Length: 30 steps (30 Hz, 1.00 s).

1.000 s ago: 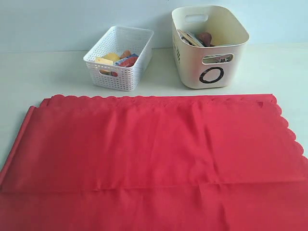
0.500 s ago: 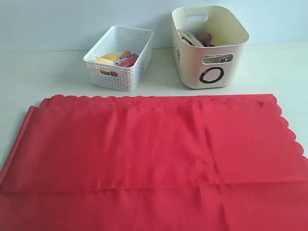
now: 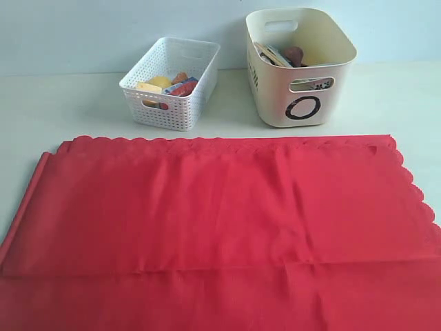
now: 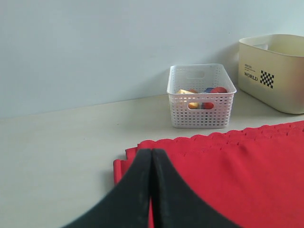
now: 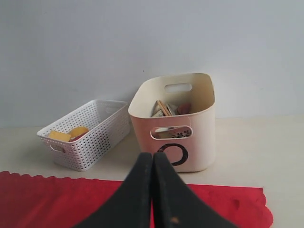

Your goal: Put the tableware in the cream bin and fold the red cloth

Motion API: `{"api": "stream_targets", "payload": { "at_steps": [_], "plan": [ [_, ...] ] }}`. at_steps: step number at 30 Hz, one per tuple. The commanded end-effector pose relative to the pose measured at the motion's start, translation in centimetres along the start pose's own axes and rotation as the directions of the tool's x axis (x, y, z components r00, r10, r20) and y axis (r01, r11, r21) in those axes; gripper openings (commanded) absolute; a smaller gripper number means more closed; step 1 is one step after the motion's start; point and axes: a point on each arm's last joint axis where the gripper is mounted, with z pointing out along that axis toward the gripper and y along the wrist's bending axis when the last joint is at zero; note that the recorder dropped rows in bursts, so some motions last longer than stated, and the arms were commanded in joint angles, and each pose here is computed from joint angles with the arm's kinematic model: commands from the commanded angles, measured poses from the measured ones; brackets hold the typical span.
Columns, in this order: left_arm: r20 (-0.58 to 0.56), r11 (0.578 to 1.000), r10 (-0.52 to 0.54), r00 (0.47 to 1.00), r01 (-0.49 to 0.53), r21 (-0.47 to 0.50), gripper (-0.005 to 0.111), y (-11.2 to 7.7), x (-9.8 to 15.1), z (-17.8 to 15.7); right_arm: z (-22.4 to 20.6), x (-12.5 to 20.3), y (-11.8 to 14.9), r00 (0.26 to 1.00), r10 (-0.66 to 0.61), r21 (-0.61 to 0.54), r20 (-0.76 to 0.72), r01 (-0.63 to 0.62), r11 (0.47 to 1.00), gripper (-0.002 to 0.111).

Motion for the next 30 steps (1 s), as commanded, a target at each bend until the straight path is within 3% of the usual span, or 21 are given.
{"api": "stream_targets", "payload": {
  "at_steps": [1, 5, 21, 30],
  "plan": [
    [0.005, 1.0, -0.004, 1.0, 0.004, 0.006, 0.001, 0.0, 0.1, 0.0, -0.7, 2.1, -0.3, 0.998, 0.003, -0.022, 0.057, -0.002, 1.0, 0.0],
    [0.005, 1.0, -0.003, 1.0, 0.002, 0.006, 0.001, 0.0, 0.1, 0.0, -1.0, 3.6, -0.6, 0.999, -0.002, -0.017, 0.035, 0.002, 1.0, 0.0],
    [0.005, 1.0, -0.003, 1.0, 0.002, 0.006, 0.001, 0.0, 0.1, 0.0, -1.1, 3.9, -0.7, 1.0, -0.004, -0.009, 0.009, 0.004, 1.0, 0.0],
    [0.005, 1.0, -0.003, 1.0, 0.002, 0.006, 0.001, 0.0, 0.1, 0.0, -2.9, 3.6, -0.7, 0.995, -0.037, -0.009, 0.091, 0.038, 0.999, 0.0]
  ]
}}
